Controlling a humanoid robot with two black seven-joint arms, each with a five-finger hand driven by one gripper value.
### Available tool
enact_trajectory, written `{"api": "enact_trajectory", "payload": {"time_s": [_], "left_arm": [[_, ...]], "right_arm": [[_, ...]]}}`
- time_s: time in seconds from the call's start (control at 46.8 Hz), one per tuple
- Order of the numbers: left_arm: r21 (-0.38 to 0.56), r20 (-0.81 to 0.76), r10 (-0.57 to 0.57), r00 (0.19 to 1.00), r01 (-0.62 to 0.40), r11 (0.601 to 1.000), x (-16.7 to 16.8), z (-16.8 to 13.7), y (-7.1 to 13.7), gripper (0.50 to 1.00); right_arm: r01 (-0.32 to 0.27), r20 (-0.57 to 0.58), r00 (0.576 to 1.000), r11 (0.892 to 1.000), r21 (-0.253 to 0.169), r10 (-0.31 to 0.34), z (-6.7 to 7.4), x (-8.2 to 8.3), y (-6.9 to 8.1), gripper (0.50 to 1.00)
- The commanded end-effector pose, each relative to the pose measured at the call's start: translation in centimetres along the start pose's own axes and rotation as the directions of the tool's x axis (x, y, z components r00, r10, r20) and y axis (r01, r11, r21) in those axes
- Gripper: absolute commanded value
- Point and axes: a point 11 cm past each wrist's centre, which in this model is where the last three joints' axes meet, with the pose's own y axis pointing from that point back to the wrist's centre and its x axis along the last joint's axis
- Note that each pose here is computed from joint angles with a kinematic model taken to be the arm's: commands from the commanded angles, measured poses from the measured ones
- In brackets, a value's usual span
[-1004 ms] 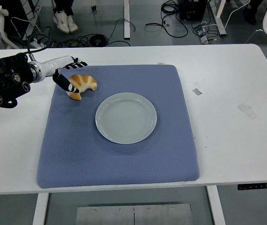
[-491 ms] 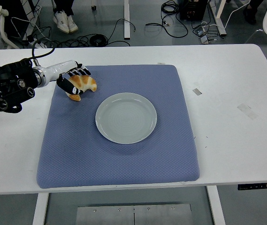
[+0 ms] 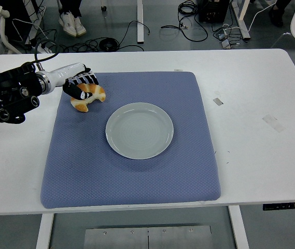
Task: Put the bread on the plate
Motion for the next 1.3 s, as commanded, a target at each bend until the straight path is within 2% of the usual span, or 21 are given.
{"api": "enact_trajectory", "payload": {"time_s": [0.0, 0.107, 0.235, 0.342, 0.577, 0.94, 1.282], "left_arm": [[-0.016, 0.004, 0.005, 1.000, -0.004, 1.000, 0.7, 0.8, -0.1, 0.500], [-0.056, 0.015, -0.013, 1.000, 0.014, 0.998, 1.7, 2.8, -0.2, 0.500], [-0.116, 0.041, -0.053, 0.998, 0.057, 0.992, 1.3, 6.5, -0.5, 0.500], [-0.119, 0.066, -0.083, 0.994, 0.091, 0.989, 1.1, 8.0, -0.3, 0.500], [-0.228, 0.124, -0.143, 0.982, 0.169, 0.959, 0.0, 13.0, 0.7, 0.500], [-0.294, 0.178, -0.215, 0.960, 0.260, 0.920, -3.3, 16.6, 1.1, 0.500], [-0.256, 0.205, -0.247, 0.947, 0.295, 0.920, -4.5, 15.2, 1.1, 0.500]], "right_arm": [[0.001, 0.000, 1.000, 1.000, 0.000, -0.001, 0.0, 0.0, 0.0, 1.000], [0.000, 0.000, 1.000, 1.000, 0.000, 0.000, 0.0, 0.0, 0.0, 1.000], [0.000, 0.000, 1.000, 1.000, 0.000, 0.000, 0.0, 0.0, 0.0, 1.000], [0.001, 0.000, 1.000, 1.000, 0.000, -0.001, 0.0, 0.0, 0.0, 1.000], [0.000, 0.000, 1.000, 1.000, 0.000, 0.000, 0.0, 0.0, 0.0, 1.000], [0.001, -0.001, 1.000, 1.000, 0.000, -0.001, 0.0, 0.0, 0.0, 1.000], [0.000, 0.000, 1.000, 1.000, 0.000, 0.000, 0.0, 0.0, 0.0, 1.000]]}}
